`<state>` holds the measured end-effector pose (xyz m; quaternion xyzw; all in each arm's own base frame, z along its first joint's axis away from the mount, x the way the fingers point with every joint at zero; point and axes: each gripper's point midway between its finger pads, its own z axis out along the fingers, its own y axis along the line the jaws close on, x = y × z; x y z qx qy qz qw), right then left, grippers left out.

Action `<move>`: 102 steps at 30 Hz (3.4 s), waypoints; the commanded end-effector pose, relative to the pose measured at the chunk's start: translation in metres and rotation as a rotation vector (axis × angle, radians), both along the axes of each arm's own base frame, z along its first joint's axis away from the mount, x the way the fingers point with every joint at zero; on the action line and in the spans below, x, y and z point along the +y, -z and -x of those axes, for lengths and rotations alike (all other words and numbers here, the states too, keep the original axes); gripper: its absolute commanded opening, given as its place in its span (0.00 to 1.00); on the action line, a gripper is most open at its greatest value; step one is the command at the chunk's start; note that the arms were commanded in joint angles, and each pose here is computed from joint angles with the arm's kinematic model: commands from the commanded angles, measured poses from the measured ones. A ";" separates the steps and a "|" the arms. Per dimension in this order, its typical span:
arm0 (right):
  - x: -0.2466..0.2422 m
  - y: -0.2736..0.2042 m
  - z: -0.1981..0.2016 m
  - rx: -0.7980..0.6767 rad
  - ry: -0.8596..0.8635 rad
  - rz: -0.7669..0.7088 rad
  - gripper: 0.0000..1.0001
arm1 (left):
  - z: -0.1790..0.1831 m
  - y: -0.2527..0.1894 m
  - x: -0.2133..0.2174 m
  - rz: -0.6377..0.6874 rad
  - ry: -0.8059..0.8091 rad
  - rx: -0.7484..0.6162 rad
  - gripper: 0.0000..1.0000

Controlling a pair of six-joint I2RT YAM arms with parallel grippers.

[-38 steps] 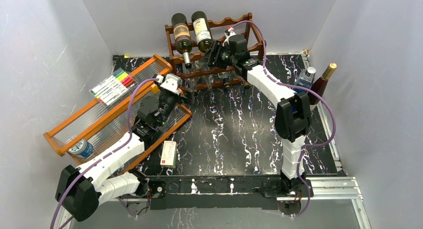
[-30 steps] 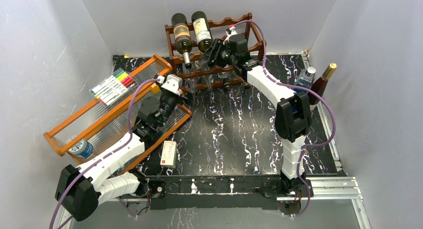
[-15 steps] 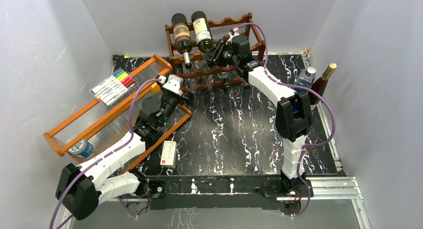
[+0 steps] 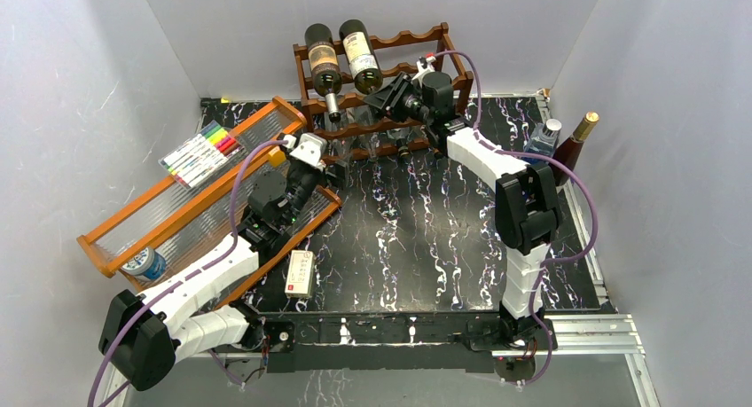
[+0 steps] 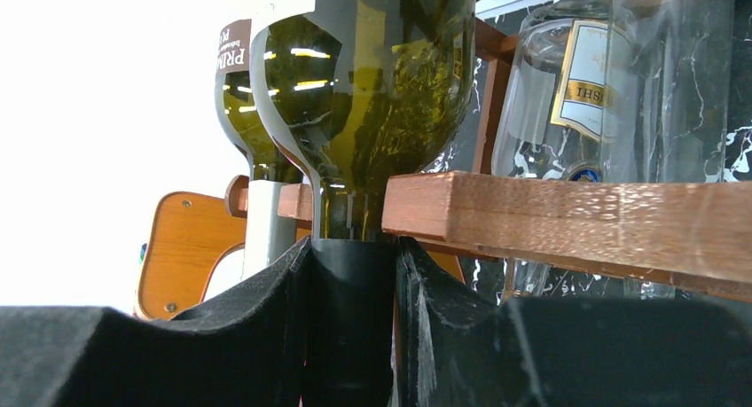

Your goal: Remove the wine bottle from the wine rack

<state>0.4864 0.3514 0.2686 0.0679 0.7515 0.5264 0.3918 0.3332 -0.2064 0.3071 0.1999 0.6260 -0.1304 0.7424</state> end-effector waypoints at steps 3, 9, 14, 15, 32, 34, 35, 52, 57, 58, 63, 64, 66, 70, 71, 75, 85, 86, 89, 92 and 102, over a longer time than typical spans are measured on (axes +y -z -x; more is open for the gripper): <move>-0.014 -0.135 0.025 -0.339 -0.031 -0.229 0.00 | 0.002 -0.016 -0.005 0.029 0.021 -0.046 0.98; -0.015 -0.146 0.030 -0.334 -0.068 -0.293 0.00 | 0.003 -0.015 -0.006 0.027 0.026 -0.043 0.98; -0.018 -0.153 0.036 -0.342 -0.084 -0.333 0.00 | 0.003 -0.014 -0.007 0.027 0.032 -0.041 0.98; -0.018 -0.154 0.038 -0.344 -0.087 -0.340 0.00 | 0.003 -0.015 -0.008 0.028 0.033 -0.042 0.98; -0.027 -0.156 0.043 -0.267 -0.094 -0.450 0.00 | 0.004 -0.012 -0.011 0.024 0.045 -0.034 0.98; -0.030 -0.157 0.043 -0.263 -0.090 -0.470 0.00 | 0.004 -0.012 -0.012 0.025 0.046 -0.033 0.98; -0.032 -0.158 0.043 -0.258 -0.084 -0.476 0.00 | 0.004 -0.011 -0.012 0.024 0.048 -0.031 0.98; -0.066 -0.188 0.047 -0.270 -0.034 -0.533 0.00 | 0.005 -0.007 -0.019 0.022 0.069 -0.016 0.98; -0.073 -0.197 0.059 -0.278 -0.043 -0.530 0.00 | 0.004 -0.004 -0.020 0.018 0.069 -0.009 0.98; -0.072 -0.197 0.062 -0.275 -0.049 -0.526 0.00 | 0.004 -0.003 -0.021 0.018 0.071 -0.006 0.98; -0.075 -0.200 0.080 -0.267 -0.070 -0.513 0.00 | 0.005 -0.002 -0.024 0.020 0.080 -0.002 0.98; -0.076 -0.200 0.083 -0.261 -0.072 -0.510 0.00 | 0.005 -0.002 -0.025 0.021 0.084 -0.001 0.98; -0.078 -0.202 0.091 -0.258 -0.076 -0.505 0.00 | 0.006 -0.001 -0.027 0.020 0.091 0.003 0.98; -0.084 -0.204 0.107 -0.223 -0.081 -0.494 0.00 | 0.006 -0.001 -0.029 0.017 0.103 0.009 0.98; -0.085 -0.203 0.111 -0.210 -0.081 -0.491 0.00 | 0.006 0.000 -0.030 0.015 0.106 0.010 0.98; -0.093 -0.204 0.128 -0.174 -0.076 -0.478 0.00 | 0.008 -0.001 -0.036 0.008 0.140 0.013 0.98; -0.110 -0.201 0.178 -0.093 -0.098 -0.439 0.00 | 0.029 -0.008 -0.058 -0.083 0.315 -0.084 0.95; -0.111 -0.197 0.184 -0.071 -0.098 -0.428 0.00 | 0.032 -0.009 -0.059 -0.104 0.338 -0.106 0.95; -0.115 -0.193 0.202 -0.048 -0.106 -0.418 0.00 | 0.045 -0.013 -0.062 -0.154 0.394 -0.175 0.98; -0.119 -0.184 0.217 -0.018 -0.109 -0.397 0.00 | 0.053 -0.015 -0.061 -0.220 0.420 -0.248 0.98; -0.128 -0.141 0.264 0.131 -0.140 -0.311 0.00 | 0.074 -0.031 -0.074 -0.424 0.522 -0.383 0.98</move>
